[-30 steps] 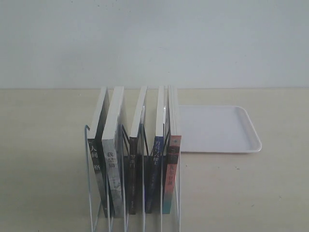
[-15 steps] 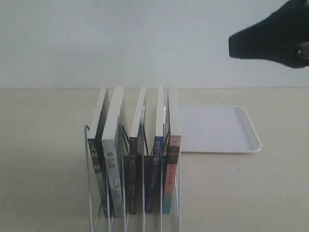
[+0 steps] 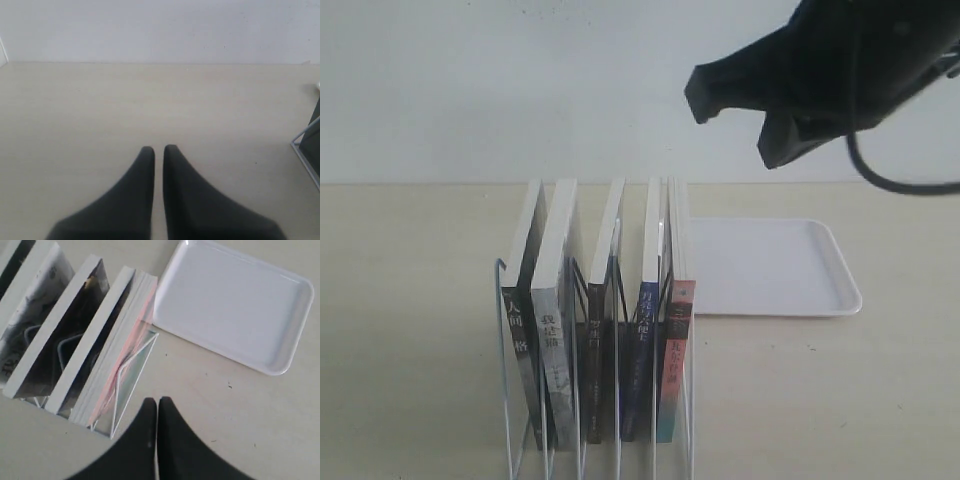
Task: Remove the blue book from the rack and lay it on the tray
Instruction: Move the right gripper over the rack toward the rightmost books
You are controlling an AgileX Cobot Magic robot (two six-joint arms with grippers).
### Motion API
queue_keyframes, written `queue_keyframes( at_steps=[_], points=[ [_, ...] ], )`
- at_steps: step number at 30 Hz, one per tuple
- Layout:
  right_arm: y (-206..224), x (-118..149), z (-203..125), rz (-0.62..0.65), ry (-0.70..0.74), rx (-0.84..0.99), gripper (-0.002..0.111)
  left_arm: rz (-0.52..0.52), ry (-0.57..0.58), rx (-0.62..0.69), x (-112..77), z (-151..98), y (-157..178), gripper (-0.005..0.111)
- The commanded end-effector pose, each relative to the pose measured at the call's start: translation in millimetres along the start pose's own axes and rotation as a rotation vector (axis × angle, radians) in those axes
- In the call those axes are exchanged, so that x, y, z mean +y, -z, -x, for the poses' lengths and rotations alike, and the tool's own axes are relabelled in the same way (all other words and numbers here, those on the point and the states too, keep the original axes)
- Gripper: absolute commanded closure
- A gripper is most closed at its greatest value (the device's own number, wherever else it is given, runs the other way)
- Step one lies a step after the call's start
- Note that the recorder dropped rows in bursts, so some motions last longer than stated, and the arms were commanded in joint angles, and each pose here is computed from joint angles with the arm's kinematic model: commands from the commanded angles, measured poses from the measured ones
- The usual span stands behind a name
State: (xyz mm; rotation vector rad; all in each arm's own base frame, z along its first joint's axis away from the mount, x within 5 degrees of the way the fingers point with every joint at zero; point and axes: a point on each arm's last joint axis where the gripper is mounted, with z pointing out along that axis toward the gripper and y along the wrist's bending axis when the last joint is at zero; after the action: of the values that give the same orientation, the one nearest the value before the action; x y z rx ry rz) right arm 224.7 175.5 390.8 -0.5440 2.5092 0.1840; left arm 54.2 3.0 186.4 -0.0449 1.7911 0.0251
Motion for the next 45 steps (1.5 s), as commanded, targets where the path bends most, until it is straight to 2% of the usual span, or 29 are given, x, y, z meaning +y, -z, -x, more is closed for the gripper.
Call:
queue_keyframes(
  at_steps=[1,5,12,21,34,45],
  points=[
    [-15,8,28,-0.027,-0.007,0.037,0.108,-0.007,-0.006,-0.002,-0.4,-1,0,0.101],
    [-36,15,35,-0.018,-0.01,0.077,0.102,-0.007,-0.006,-0.002,-0.4,-1,0,0.101],
    [-65,31,32,0.09,-0.079,0.187,0.07,-0.007,-0.006,-0.002,-0.4,-1,0,0.101],
    [-74,36,31,0.121,-0.106,0.222,0.069,-0.007,-0.006,-0.002,-0.4,-1,0,0.101],
    [-86,33,31,0.063,-0.173,0.241,0.069,-0.007,-0.006,-0.002,-0.4,-1,0,0.101],
    [-91,32,31,0.036,-0.175,0.243,0.069,-0.007,-0.006,-0.002,-0.4,-1,0,0.101]
  ],
)
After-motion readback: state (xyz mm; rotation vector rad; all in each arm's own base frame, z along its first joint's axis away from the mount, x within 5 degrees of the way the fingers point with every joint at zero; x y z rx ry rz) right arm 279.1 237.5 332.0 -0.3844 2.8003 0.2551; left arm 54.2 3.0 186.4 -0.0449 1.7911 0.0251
